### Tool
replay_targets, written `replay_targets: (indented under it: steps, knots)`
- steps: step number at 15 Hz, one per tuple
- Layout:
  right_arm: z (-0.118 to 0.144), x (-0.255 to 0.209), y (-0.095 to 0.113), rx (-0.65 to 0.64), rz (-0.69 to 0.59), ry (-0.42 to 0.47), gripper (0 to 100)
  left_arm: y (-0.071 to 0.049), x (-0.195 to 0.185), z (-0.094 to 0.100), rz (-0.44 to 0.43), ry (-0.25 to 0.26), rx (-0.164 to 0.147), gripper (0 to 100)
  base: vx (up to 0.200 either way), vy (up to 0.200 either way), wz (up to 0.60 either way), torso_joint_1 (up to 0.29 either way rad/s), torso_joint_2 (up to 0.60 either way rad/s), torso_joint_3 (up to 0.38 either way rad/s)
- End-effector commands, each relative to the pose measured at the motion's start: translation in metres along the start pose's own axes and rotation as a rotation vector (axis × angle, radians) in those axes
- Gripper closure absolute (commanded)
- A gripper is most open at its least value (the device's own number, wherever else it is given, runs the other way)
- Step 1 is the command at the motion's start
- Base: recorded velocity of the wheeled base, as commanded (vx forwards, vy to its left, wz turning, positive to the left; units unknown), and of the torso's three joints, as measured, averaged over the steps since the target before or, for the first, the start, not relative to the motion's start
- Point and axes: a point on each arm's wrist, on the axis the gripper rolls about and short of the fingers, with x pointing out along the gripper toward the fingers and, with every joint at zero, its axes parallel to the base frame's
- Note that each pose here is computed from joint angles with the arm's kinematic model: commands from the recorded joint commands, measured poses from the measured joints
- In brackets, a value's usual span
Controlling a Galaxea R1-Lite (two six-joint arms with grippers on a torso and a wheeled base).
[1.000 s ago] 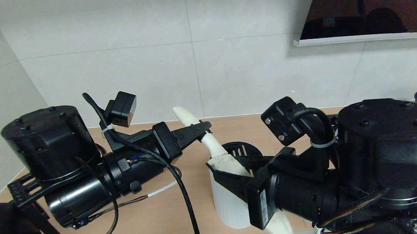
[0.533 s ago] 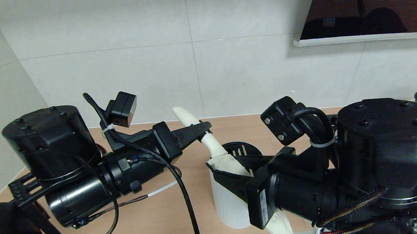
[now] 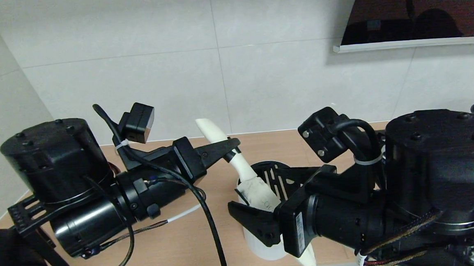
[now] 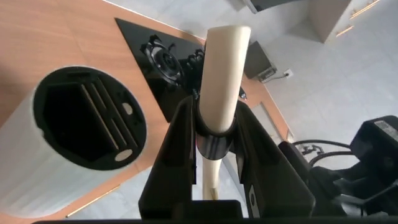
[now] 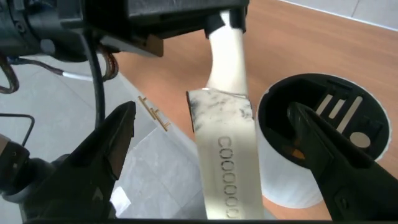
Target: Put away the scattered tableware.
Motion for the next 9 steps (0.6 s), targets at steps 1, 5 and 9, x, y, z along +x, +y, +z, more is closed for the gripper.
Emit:
replay_targets:
  steps: [1, 5, 9]
  knots:
    - [0.003, -0.002, -0.003, 0.003, -0.01, -0.012, 0, -0.002, -0.001, 0.002, -0.004, -0.013, 0.002, 100, 0.0, 0.0, 0.0, 0.0, 0.0, 0.0]
    - [0.027, -0.01, -0.042, 0.031, -0.132, -0.092, 0, -0.019, 0.004, 0.026, 0.066, -0.124, 0.032, 100, 0.0, 0.0, 0.0, 0.0, 0.0, 0.0]
    - [0.037, -0.011, -0.07, 0.046, -0.233, -0.125, 0, -0.044, 0.013, 0.058, 0.236, -0.251, 0.12, 100, 0.0, 0.0, 0.0, 0.0, 0.0, 0.0]
